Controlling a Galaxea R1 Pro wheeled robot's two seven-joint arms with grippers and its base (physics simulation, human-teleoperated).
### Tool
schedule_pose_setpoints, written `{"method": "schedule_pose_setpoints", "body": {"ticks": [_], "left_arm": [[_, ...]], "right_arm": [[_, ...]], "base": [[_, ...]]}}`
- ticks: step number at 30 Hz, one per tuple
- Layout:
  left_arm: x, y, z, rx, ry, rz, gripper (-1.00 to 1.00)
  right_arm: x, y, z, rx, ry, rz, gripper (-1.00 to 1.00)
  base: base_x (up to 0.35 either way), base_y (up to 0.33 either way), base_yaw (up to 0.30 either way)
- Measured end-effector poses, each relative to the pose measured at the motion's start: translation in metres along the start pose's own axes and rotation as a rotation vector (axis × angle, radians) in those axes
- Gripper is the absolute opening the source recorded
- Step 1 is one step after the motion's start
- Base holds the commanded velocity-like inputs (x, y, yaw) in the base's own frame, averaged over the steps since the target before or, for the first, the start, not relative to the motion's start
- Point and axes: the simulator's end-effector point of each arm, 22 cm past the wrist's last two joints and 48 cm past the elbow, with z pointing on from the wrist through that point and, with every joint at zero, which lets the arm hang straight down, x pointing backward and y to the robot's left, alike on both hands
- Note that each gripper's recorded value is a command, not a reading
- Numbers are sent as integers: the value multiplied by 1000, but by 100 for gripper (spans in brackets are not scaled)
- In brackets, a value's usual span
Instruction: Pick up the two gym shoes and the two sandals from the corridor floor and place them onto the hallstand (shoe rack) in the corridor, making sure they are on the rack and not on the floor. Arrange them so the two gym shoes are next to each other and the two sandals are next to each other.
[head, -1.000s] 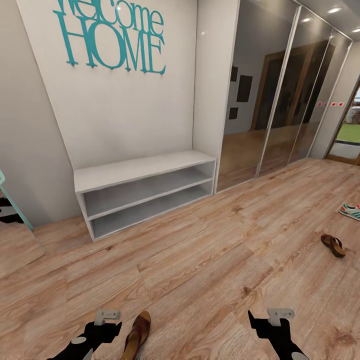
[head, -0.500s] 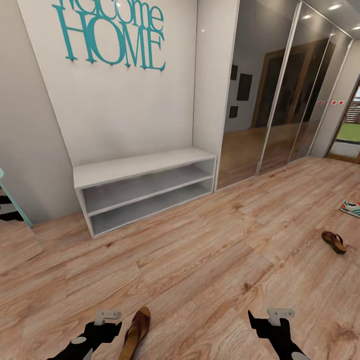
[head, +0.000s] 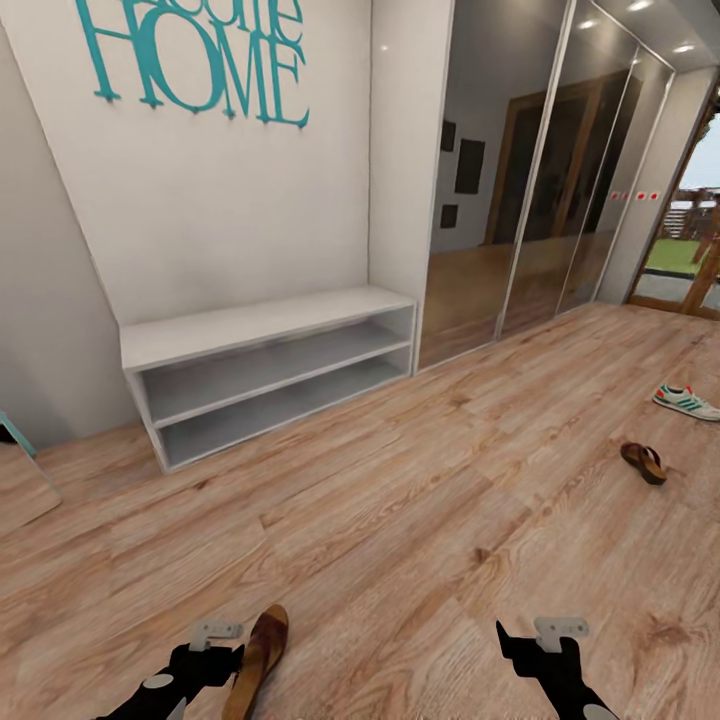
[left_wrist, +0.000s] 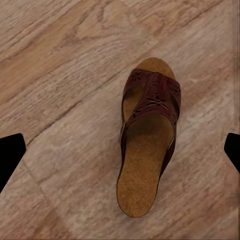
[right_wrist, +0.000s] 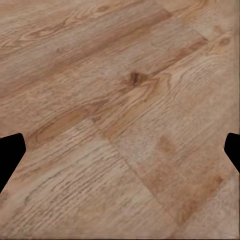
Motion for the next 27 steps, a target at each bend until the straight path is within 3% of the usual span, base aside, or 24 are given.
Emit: {"method": "schedule_pose_setpoints", "body": {"ticks": [8,9,14,15,19,27], "left_arm": [[18,-7,13,36,10,21,100],[16,-13,15,64,8,42,100],[28,-17,21,90,36,66,100],[30,-18,22,95,41,70,100],[42,-20,26,102,65,73,100],[68,-22,33,108,114,74,100]], "right_arm": [[20,-3,10,4,58,-3,100],[0,-1,14,0,71,-4,100],[-41,3,21,-6,61,-6,100],[-65,5,22,-9,31,-7,100],[-91,7,25,-12,-8,-9,100],[-93,10,33,-17,-6,-10,100]], "base": [[0,0,-78],[0,0,-13],[0,0,-6],[0,0,-2],[0,0,-1],[0,0,0]]}}
